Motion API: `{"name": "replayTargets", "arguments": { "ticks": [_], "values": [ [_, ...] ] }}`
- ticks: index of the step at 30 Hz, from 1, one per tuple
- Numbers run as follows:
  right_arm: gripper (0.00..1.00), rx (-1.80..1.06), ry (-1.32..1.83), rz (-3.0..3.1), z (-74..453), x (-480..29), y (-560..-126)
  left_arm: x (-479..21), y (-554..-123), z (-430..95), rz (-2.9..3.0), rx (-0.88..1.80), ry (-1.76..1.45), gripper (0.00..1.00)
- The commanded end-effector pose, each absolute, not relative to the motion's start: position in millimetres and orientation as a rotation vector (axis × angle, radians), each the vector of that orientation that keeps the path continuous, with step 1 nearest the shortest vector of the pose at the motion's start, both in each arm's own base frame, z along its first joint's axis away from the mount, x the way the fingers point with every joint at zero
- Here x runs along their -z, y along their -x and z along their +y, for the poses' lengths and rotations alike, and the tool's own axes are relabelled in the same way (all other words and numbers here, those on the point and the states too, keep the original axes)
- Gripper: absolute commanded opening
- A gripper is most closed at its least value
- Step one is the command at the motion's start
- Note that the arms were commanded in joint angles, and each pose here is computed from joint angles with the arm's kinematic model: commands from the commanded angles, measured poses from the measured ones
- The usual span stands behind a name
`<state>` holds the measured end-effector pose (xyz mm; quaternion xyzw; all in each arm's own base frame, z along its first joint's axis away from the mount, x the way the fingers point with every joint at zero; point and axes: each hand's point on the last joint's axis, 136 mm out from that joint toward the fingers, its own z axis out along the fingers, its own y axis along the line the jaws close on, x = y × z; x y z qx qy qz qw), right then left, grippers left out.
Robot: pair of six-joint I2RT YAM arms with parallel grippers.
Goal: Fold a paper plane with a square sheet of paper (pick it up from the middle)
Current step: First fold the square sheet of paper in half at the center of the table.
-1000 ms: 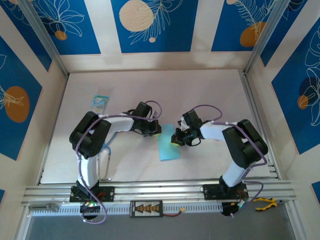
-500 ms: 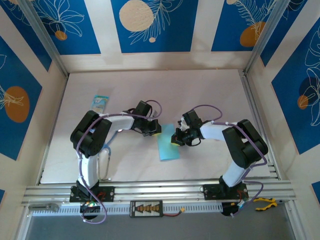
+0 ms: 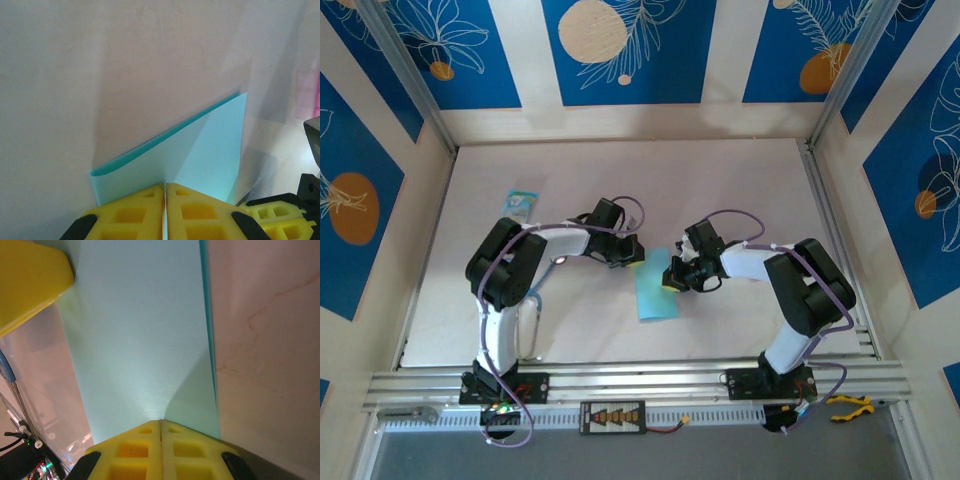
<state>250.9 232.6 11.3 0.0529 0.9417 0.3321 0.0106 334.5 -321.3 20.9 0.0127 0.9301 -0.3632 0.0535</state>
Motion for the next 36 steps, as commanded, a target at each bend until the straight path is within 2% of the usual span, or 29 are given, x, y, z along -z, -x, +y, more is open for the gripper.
{"name": "replayTargets", "arguments": {
  "ticks": [1, 15, 27, 36],
  "values": [
    [0.0, -0.782, -0.302, 3.15, 200.0, 33.6, -211.4, 2.0, -350.0, -293.9, 2.863, 0.955, 0.065, 0.11],
    [0.0, -0.769, -0.299, 3.149, 197.5, 32.2, -209.8, 0.9, -375.5, -273.0, 2.839, 0.89, 0.232, 0.1],
    [0.0, -0.767, -0.299, 3.149, 197.1, 32.1, -209.5, 8.1, -381.1, -257.5, 2.859, 0.759, 0.31, 0.09],
    [0.0, -0.768, -0.299, 3.151, 197.1, 32.6, -208.7, 3.8, -393.4, -264.4, 2.826, 0.81, 0.318, 0.09]
  ]
}}
